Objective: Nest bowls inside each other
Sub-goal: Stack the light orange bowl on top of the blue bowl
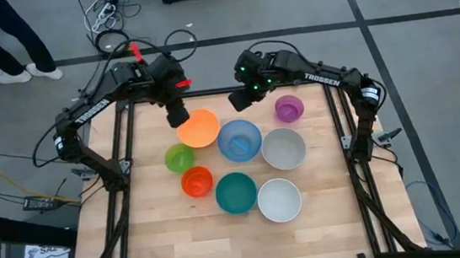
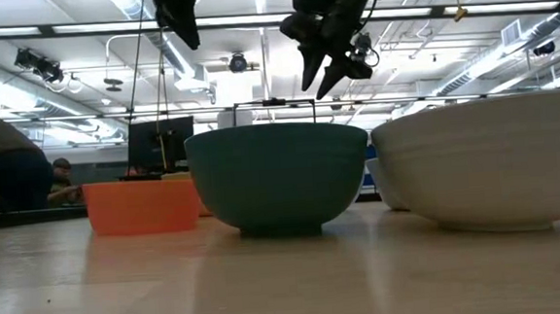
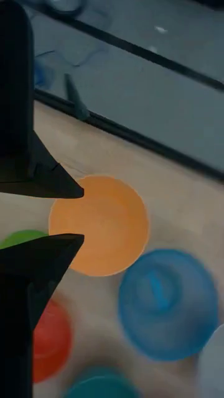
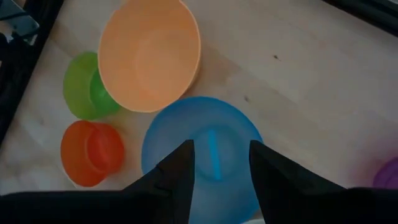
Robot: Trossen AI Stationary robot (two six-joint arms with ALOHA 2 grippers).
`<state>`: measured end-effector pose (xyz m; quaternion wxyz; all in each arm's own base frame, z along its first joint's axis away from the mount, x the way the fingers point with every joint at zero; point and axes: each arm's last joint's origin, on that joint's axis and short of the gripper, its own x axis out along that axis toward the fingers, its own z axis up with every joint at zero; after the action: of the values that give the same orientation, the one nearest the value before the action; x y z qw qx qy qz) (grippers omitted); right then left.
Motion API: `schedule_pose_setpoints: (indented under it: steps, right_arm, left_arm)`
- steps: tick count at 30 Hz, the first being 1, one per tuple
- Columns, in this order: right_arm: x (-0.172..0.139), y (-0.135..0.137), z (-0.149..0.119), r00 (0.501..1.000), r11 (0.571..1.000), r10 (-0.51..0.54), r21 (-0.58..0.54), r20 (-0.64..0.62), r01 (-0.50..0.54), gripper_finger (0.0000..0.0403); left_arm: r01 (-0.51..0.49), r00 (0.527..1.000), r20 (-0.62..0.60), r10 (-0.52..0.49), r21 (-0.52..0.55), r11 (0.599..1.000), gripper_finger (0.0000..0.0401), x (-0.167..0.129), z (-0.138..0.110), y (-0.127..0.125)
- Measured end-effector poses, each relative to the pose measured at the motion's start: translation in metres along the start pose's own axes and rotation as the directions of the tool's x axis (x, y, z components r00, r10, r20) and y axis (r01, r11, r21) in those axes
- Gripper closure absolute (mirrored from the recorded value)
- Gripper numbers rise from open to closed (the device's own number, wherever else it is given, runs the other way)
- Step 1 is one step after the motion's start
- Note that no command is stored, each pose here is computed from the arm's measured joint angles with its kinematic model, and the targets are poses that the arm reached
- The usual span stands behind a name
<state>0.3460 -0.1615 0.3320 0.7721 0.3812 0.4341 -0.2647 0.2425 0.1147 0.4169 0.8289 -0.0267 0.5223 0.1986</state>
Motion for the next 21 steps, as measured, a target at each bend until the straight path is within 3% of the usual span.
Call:
schedule_pose_setpoints:
  steps: [5, 10, 14, 18, 21]
  right_arm:
    - [-0.02, 0.0, -0.005, 1.0, 1.0, 0.015, -0.004, 0.02, -0.015, 0.0261]
    - [-0.054, 0.0, -0.013, 0.995, 1.0, 0.021, -0.011, 0.101, -0.02, 0.0261]
    - [-0.084, -0.002, -0.022, 0.986, 1.0, 0.017, -0.013, 0.163, -0.015, 0.0261]
    - [-0.111, -0.007, -0.034, 0.974, 1.0, -0.003, 0.009, 0.225, 0.001, 0.0261]
    - [-0.129, -0.01, -0.041, 0.963, 1.0, -0.017, 0.025, 0.269, 0.01, 0.0261]
  left_arm:
    - [0.192, 0.979, -0.114, -0.166, 0.279, 0.941, 0.0291, 0.025, -0.002, -0.018]
    - [0.314, 0.949, -0.144, -0.279, 0.413, 0.855, 0.0291, 0.036, -0.003, -0.032]
    - [0.336, 0.939, -0.127, -0.318, 0.518, 0.786, 0.0291, 0.053, -0.001, -0.049]
    - [0.299, 0.953, -0.131, -0.272, 0.532, 0.792, 0.0291, 0.074, -0.005, -0.057]
    - [0.247, 0.969, -0.142, -0.203, 0.469, 0.848, 0.0291, 0.091, -0.011, -0.06]
